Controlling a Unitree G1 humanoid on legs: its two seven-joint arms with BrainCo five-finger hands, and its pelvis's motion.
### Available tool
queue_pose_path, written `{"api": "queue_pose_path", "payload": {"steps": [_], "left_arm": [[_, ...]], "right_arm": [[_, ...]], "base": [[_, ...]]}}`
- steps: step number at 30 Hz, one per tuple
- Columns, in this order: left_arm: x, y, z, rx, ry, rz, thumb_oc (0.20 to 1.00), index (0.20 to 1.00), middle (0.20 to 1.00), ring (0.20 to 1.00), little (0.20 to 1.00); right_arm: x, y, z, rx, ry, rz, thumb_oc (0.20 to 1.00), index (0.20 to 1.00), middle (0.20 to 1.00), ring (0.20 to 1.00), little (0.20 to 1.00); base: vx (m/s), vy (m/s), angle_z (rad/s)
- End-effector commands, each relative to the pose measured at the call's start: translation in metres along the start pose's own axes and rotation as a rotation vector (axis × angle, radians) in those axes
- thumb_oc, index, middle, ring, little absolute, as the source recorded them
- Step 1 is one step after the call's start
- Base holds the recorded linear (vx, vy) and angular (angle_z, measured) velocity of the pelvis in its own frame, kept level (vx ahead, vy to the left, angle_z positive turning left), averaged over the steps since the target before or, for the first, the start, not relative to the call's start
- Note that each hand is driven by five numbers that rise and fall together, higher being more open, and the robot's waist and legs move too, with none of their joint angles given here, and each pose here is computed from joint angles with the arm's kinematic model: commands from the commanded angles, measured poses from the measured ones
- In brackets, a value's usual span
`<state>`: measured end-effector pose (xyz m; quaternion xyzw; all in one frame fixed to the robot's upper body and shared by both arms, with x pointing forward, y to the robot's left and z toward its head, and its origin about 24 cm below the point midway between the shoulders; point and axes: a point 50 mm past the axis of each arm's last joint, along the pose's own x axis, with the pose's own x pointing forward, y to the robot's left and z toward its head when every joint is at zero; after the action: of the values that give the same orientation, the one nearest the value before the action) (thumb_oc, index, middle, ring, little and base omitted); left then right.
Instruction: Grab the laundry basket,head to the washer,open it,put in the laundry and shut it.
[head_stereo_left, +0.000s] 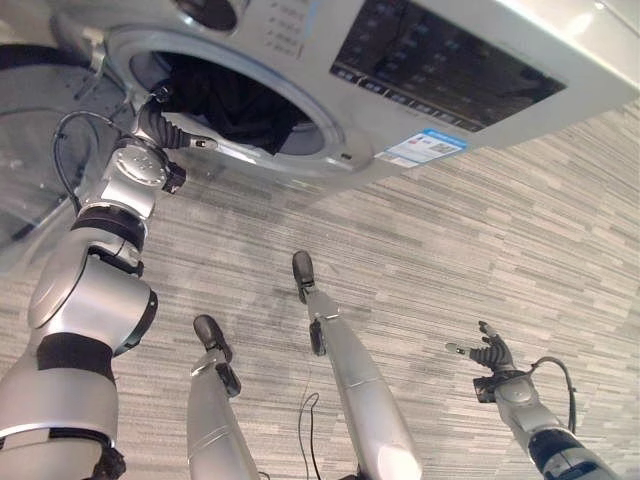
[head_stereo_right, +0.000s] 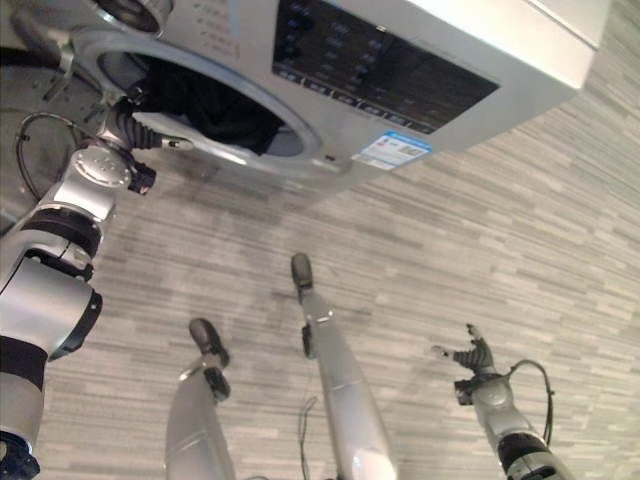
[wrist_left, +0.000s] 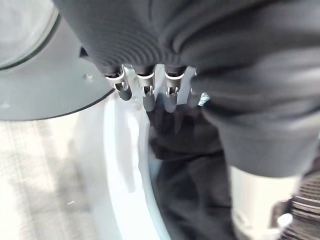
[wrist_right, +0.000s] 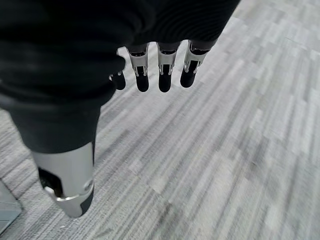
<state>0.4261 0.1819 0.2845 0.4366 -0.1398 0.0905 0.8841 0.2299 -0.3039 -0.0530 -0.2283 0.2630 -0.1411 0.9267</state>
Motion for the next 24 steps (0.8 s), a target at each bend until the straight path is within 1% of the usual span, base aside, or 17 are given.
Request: {"api": "queue_pose_path", "payload": {"steps": [1,2,4,5,11,13,15,16,17,19,24], "left_arm": [[0.001,0.039,0.161,0.028,-0.489,0.257,1.000,1.000,1.000,1.000,1.000],[0.001,0.044,0.166,0.034,-0.491,0.295,1.000,1.000,1.000,1.000,1.000],[0.001,0.044,0.166,0.047,-0.480,0.314,1.000,1.000,1.000,1.000,1.000],[0.002,0.040,0.164,0.064,-0.462,0.318,1.000,1.000,1.000,1.000,1.000],[0.002,0.032,0.161,0.111,-0.470,0.312,1.000,1.000,1.000,1.000,1.000],[0.001,0.020,0.155,0.106,-0.464,0.283,1.000,1.000,1.000,1.000,1.000],[0.000,0.016,0.153,0.105,-0.468,0.273,1.000,1.000,1.000,1.000,1.000],[-0.001,-0.001,0.140,0.103,-0.457,0.223,1.000,1.000,1.000,1.000,1.000],[-0.001,-0.001,0.140,0.103,-0.456,0.222,1.000,1.000,1.000,1.000,1.000],[-0.003,-0.013,0.131,0.093,-0.445,0.184,1.000,1.000,1.000,1.000,1.000],[-0.014,-0.049,0.105,0.010,-0.426,0.060,1.000,1.000,1.000,1.000,1.000]], "right_arm": [[0.005,-0.014,0.003,-0.077,-0.015,-0.047,1.000,1.000,1.000,1.000,1.000],[0.004,-0.012,0.001,-0.074,-0.007,-0.042,1.000,1.000,1.000,1.000,1.000],[0.004,-0.009,0.000,-0.068,-0.004,-0.034,1.000,1.000,1.000,1.000,1.000],[0.002,-0.004,-0.002,-0.074,-0.004,-0.019,1.000,1.000,1.000,1.000,1.000],[0.001,-0.003,-0.005,-0.062,0.004,-0.017,1.000,1.000,1.000,1.000,1.000],[-0.001,0.001,-0.008,-0.059,0.015,-0.007,1.000,1.000,1.000,1.000,1.000],[-0.001,0.003,-0.009,-0.056,0.018,-0.003,1.000,1.000,1.000,1.000,1.000],[-0.004,0.006,-0.013,-0.053,0.030,0.008,1.000,1.000,1.000,1.000,1.000],[-0.004,0.006,-0.013,-0.053,0.030,0.008,1.000,1.000,1.000,1.000,1.000],[-0.006,0.007,-0.017,-0.053,0.042,0.012,1.000,1.000,1.000,1.000,1.000],[-0.010,0.010,-0.026,-0.043,0.082,0.010,1.000,1.000,1.000,1.000,1.000]], "base": [[-0.05,-0.029,0.40],[-0.04,-0.013,0.33],[-0.01,-0.011,0.05],[0.00,0.000,0.00],[0.00,0.000,0.00],[0.00,0.000,0.00],[0.00,0.000,0.00],[0.00,0.000,0.00],[0.00,0.000,0.00],[0.00,0.000,0.00],[0.00,-0.012,0.02]]}}
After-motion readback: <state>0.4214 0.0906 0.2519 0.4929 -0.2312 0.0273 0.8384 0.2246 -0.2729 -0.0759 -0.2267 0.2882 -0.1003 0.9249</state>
